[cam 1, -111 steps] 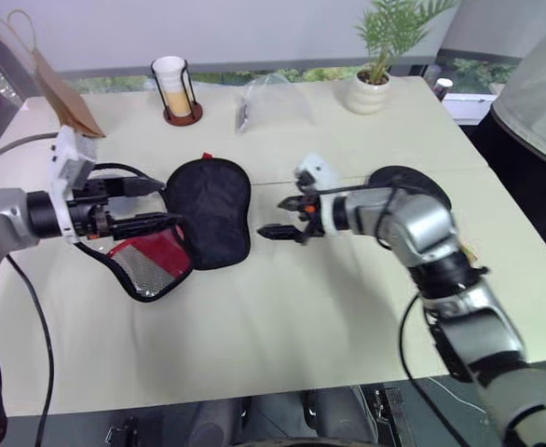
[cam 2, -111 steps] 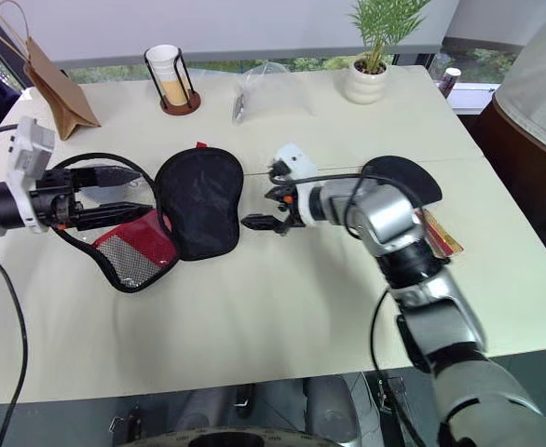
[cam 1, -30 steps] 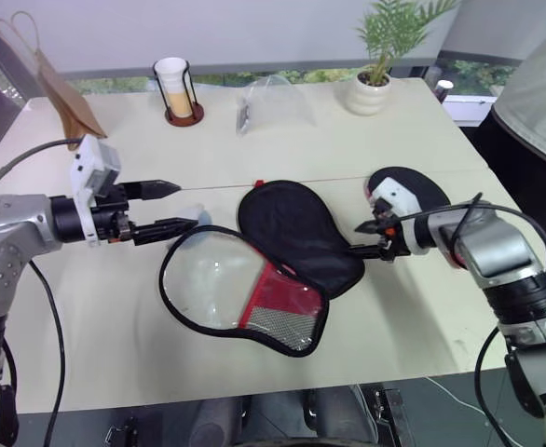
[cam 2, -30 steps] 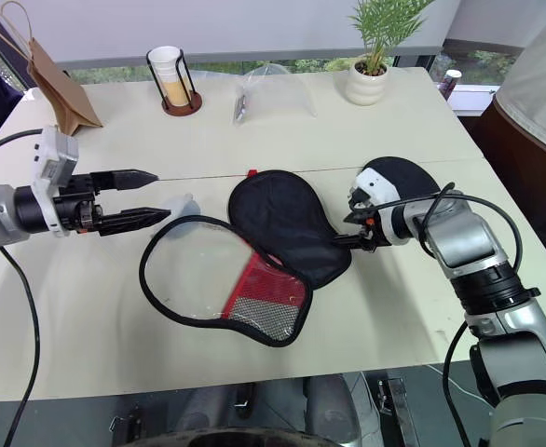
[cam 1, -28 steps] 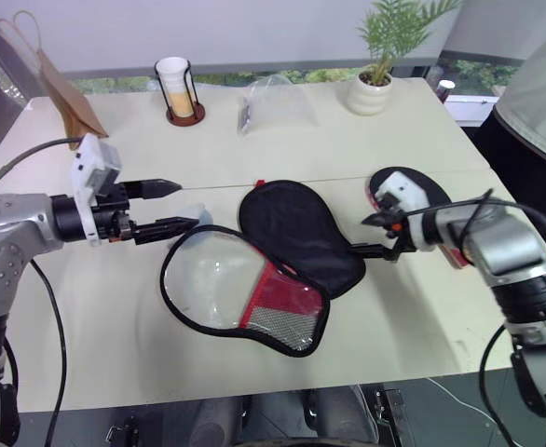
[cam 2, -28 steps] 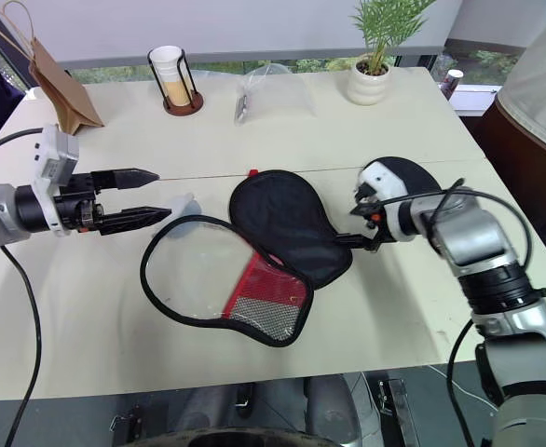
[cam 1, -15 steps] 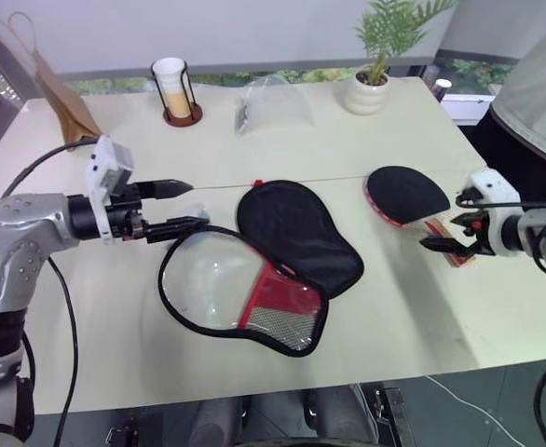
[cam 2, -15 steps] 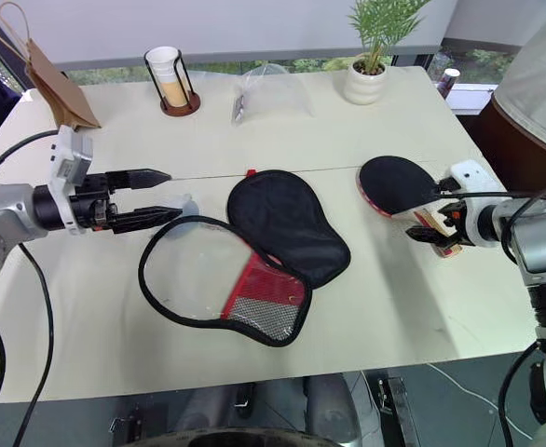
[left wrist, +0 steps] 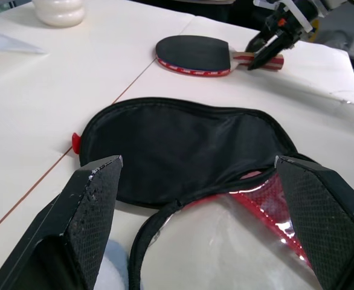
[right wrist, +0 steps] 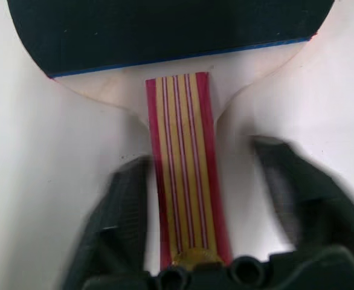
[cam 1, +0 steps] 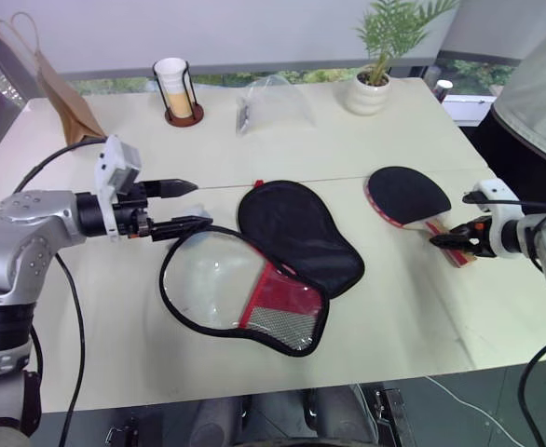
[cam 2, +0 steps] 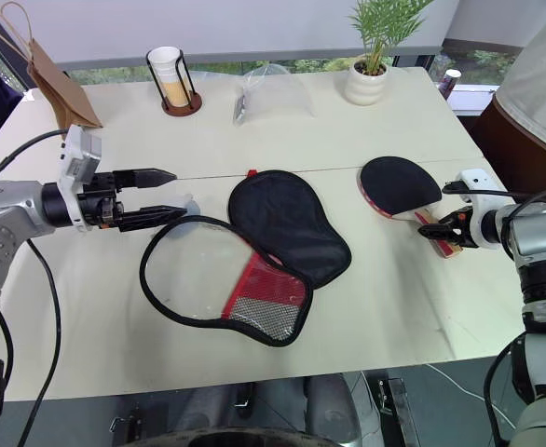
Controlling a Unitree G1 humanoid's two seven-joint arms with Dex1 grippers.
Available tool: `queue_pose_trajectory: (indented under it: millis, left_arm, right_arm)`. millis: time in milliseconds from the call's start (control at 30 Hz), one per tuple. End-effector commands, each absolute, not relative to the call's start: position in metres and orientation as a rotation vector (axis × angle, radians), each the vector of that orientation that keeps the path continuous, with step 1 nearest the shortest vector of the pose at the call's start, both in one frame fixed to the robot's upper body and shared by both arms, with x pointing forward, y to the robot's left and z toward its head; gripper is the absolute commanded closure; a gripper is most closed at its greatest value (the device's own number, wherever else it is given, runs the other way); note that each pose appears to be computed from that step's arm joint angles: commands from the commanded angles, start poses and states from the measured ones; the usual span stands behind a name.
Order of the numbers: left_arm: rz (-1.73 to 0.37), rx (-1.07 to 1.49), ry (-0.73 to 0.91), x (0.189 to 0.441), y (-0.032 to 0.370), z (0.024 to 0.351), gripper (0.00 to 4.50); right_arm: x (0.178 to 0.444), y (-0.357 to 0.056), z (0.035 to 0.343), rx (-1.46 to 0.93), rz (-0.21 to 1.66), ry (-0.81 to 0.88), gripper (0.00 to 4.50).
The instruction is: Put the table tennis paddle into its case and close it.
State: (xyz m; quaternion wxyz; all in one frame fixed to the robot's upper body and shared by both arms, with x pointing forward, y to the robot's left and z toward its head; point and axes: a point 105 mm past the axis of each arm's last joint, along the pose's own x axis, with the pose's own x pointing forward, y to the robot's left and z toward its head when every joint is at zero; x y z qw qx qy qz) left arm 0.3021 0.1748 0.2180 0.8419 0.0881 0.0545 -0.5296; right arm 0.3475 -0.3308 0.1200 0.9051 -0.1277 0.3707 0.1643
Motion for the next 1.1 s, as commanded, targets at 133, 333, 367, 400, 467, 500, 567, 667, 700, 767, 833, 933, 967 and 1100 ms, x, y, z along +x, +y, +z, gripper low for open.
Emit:
queue_pose_trajectory:
  millis: [133,333,367,400,467,500,567,667,700,767,833,933,967,1100]
  left_arm:
    - [-1.107,0.223,0.071,0.3,0.177,0.231,0.31]
    - [-1.112,0.225,0.069,0.303,0.177,0.231,0.31]
    - [-1.112,0.225,0.068,0.304,0.176,0.231,0.31]
    - [-1.112,0.225,0.067,0.305,0.176,0.231,0.31]
    - [-1.112,0.227,0.064,0.307,0.176,0.232,0.31]
    - [-1.113,0.227,0.061,0.308,0.176,0.232,0.31]
    - [-1.115,0.229,0.058,0.31,0.175,0.232,0.31]
    - [-1.12,0.227,0.05,0.311,0.174,0.233,0.31]
    - [-1.121,0.227,0.049,0.311,0.174,0.233,0.31]
    - [-1.12,0.228,0.049,0.311,0.174,0.232,0.31]
    - [-1.118,0.227,0.049,0.31,0.174,0.231,0.31]
    - [-1.116,0.225,0.052,0.309,0.175,0.23,0.31]
    - [-1.116,0.225,0.052,0.309,0.175,0.23,0.31]
    - [-1.117,0.224,0.053,0.308,0.175,0.23,0.31]
  right_arm:
    - [0.349,-0.316,0.136,-0.342,0.411,0.739,3.67]
    - [0.347,-0.259,0.183,-0.346,0.554,0.611,3.67]
    - [0.345,-0.248,0.187,-0.346,0.582,0.602,3.67]
    - [0.342,-0.236,0.189,-0.358,0.613,0.598,3.67]
    - [0.336,-0.204,0.191,-0.344,0.692,0.591,3.67]
    - [0.331,-0.184,0.19,-0.334,0.733,0.592,3.67]
    - [0.326,-0.158,0.185,-0.294,0.767,0.608,3.67]
    - [0.322,-0.132,0.172,-0.274,0.754,0.63,3.67]
    - [0.323,-0.128,0.168,-0.26,0.727,0.642,3.67]
    - [0.323,-0.116,0.161,-0.241,0.692,0.659,3.67]
    - [0.322,-0.108,0.157,-0.219,0.685,0.659,3.67]
    - [0.319,-0.102,0.153,-0.208,0.687,0.652,3.67]
    - [0.32,-0.102,0.151,-0.208,0.675,0.652,3.67]
    - [0.324,-0.109,0.149,-0.206,0.61,0.652,3.67]
